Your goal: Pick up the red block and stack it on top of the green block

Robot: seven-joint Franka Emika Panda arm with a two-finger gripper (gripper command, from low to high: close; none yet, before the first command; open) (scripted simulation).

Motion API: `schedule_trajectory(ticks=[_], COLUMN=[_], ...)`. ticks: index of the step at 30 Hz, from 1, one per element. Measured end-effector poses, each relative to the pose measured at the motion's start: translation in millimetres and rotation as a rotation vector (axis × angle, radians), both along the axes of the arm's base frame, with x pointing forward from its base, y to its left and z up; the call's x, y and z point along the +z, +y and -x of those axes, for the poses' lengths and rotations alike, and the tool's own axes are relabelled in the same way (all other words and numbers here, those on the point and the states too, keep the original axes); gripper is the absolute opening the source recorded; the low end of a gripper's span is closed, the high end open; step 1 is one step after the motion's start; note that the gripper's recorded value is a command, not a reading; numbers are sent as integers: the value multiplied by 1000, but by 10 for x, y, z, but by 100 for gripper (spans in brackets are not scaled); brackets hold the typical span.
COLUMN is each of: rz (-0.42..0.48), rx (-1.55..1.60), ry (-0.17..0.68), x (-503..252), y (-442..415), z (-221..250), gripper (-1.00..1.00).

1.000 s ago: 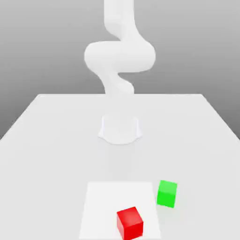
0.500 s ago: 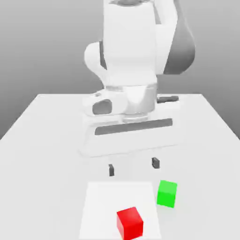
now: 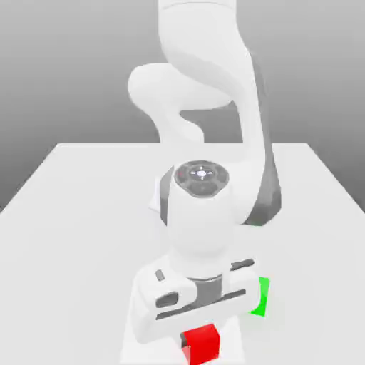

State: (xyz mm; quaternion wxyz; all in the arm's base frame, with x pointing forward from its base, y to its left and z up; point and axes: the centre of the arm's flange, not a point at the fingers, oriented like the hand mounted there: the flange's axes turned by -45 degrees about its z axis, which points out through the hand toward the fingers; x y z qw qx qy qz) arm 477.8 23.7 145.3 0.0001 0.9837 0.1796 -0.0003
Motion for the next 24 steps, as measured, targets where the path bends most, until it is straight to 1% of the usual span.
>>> schedule_trajectory(ticks=[6,9,12,14,16,20,21,24], rz=[-2,-16,-17,-9,-2,0,0,0], rx=[7,115,279,360,386,391,391,391], ry=[0,3,3,2,1,0,0,0], x=[585,776,912,980,899,520,418,418], y=[29,416,939,1114,1142,1138,1136,1136], z=[18,311,734,1012,1124,1150,1158,1158], gripper=[-100,-100,-100,-100,-100,-100,100,100])
